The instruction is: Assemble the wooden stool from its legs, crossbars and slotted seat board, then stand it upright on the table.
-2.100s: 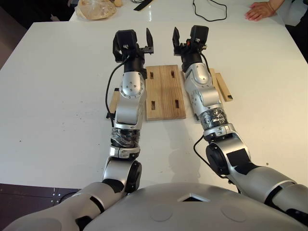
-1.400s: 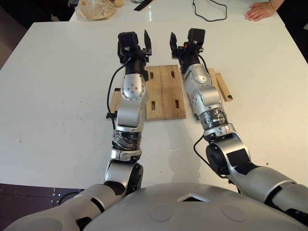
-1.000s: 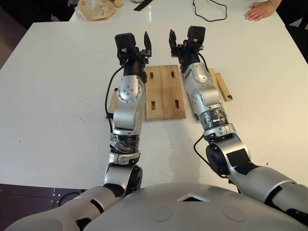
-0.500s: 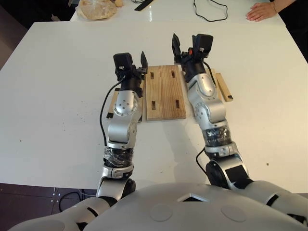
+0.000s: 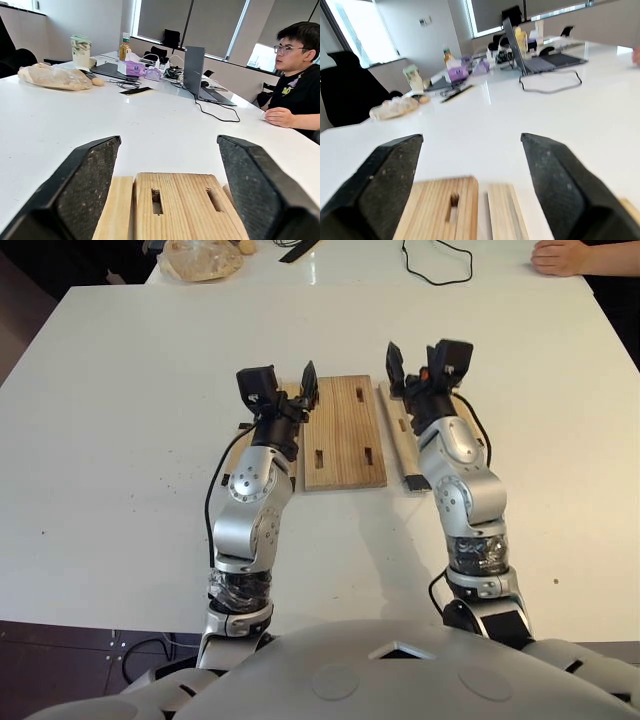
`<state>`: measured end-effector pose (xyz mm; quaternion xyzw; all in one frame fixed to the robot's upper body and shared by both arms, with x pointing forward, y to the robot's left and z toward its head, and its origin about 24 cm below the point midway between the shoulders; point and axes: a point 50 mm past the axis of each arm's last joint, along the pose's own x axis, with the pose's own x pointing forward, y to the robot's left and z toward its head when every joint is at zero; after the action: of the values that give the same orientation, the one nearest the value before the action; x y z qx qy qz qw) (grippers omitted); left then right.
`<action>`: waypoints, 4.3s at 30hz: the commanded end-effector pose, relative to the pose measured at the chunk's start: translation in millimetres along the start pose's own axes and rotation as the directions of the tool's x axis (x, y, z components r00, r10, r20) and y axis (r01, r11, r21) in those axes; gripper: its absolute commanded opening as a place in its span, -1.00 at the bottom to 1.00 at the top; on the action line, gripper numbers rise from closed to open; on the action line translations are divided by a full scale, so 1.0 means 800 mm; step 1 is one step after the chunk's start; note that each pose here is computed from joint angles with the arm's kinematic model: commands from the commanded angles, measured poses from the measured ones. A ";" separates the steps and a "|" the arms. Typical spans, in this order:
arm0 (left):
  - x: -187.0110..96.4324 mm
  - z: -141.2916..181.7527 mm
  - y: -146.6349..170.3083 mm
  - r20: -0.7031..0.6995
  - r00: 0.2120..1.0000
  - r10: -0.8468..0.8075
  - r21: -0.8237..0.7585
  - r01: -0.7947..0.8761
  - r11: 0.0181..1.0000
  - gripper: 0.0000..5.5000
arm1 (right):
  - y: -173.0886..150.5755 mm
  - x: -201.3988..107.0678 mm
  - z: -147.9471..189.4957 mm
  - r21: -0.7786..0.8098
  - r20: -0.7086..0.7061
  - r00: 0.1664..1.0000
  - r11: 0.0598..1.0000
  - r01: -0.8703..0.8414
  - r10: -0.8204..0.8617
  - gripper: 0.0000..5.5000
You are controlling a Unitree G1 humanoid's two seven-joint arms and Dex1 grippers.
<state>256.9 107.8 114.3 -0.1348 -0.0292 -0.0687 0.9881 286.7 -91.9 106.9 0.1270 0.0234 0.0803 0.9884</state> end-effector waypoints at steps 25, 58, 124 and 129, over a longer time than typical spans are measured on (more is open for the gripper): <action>-0.090 -0.022 0.157 -0.377 0.926 0.006 0.165 0.061 0.984 0.30 | 0.071 0.086 0.030 -0.065 0.203 0.979 0.998 0.013 0.000 0.32; -0.089 -0.054 0.171 -0.487 0.873 0.014 0.251 0.124 0.960 0.30 | 0.082 0.076 0.031 -0.046 0.193 0.980 0.998 -0.039 0.047 0.32; -0.022 0.131 0.019 0.171 0.343 -0.924 -0.240 0.924 0.299 -0.52 | 0.031 -0.006 0.237 0.159 0.173 0.101 0.073 -0.985 0.980 0.32; -0.022 0.127 0.018 0.154 0.345 -0.926 -0.250 0.920 0.301 -0.52 | 0.031 -0.015 0.226 0.134 0.118 0.036 0.021 -0.991 0.992 0.32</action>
<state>238.3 151.3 208.9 -0.2478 -0.0904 -0.6272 0.7328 286.8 -115.4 293.0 0.2153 -0.0679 0.7331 0.6415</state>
